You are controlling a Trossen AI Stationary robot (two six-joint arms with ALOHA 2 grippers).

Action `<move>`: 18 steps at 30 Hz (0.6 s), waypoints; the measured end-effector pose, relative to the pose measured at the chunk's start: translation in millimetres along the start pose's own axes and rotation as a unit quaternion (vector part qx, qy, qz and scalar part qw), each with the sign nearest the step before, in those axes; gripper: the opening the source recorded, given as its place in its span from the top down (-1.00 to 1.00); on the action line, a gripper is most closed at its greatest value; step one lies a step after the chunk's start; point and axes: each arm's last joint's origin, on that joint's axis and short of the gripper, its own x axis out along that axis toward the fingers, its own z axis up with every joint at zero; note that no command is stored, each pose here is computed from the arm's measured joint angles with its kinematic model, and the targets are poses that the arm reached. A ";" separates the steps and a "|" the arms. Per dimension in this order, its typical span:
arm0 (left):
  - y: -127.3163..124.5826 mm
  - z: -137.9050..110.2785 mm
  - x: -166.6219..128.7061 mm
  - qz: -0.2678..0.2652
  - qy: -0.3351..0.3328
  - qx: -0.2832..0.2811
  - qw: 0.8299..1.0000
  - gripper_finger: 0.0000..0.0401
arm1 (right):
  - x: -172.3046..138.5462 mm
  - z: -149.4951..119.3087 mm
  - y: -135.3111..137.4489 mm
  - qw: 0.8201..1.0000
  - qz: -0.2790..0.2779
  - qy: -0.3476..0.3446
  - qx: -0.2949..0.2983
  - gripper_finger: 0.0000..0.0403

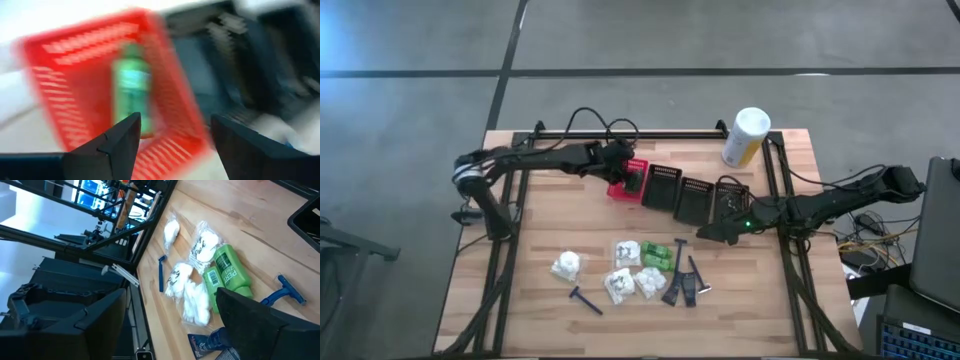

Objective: Pick & Place Travel size toiletries
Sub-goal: Put the shampoo into the red bin

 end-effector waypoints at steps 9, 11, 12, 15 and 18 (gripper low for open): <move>-30.8 -65.4 -43.7 0.052 0.125 0.111 0.985 -0.19 | 0.0 -1.0 -2.5 1.000 -0.013 0.006 0.008 -0.65; -36.0 -78.4 -46.9 0.061 0.150 0.123 0.979 -0.19 | 0.0 -1.3 -2.6 1.000 -0.013 0.009 0.007 -0.66; -40.0 -84.6 -47.7 0.059 0.156 0.142 0.976 -0.19 | 0.1 -1.4 -2.6 1.000 -0.012 0.010 0.006 -0.66; -54.5 -106.2 -50.0 0.033 0.169 0.226 0.959 -0.19 | 0.3 -1.6 -2.8 1.000 -0.013 0.012 -0.003 -0.62; -63.4 -128.1 -52.4 0.018 0.186 0.278 0.942 -0.19 | 0.3 -1.7 -3.2 1.000 -0.014 0.013 -0.002 -0.58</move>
